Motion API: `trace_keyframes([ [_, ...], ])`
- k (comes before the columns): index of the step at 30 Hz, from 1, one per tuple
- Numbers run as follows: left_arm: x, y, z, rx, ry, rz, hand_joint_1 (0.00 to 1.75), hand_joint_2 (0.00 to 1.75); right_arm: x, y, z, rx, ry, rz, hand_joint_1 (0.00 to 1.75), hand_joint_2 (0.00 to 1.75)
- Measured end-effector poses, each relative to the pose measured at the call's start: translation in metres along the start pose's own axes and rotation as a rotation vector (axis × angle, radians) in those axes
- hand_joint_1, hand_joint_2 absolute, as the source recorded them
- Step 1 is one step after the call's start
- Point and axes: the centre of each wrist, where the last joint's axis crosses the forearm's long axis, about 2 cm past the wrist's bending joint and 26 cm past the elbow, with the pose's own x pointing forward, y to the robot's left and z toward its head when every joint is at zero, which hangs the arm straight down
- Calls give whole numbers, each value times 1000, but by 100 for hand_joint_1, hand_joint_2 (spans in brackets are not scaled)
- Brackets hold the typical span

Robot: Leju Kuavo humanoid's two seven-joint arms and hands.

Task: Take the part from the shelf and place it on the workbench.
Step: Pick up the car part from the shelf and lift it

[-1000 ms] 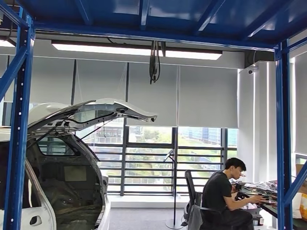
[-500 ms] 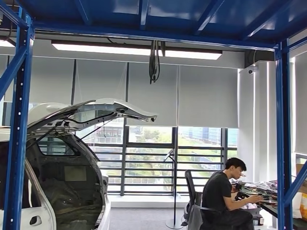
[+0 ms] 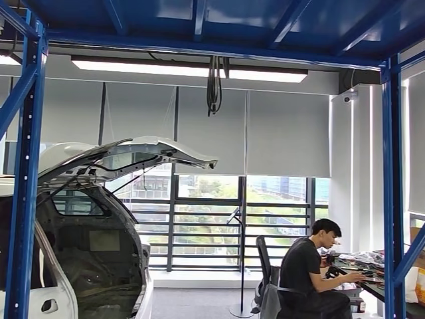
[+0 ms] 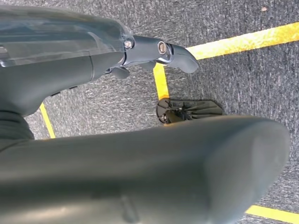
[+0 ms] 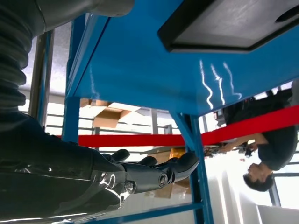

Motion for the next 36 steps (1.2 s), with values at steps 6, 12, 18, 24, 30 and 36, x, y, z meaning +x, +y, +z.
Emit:
trace_keyframes([
  [6,0,0,0,0,0,0,0,0,10,4,-10,45,-39,-45,0,175],
  [12,0,0,0,0,0,0,0,0,18,5,-20,54,-57,-33,0,175],
  [18,1,0,-1,-5,-7,-2,0,0,30,3,-34,57,-82,-14,0,175],
  [24,3,-1,-1,-17,-16,-10,0,0,48,4,-57,96,-118,-7,0,175],
  [30,6,-1,-2,-22,-25,-13,0,0,69,9,-80,171,-164,-22,0,175],
  [36,7,-2,-3,-23,-26,-9,0,0,87,16,-93,233,-210,-53,0,175],
])
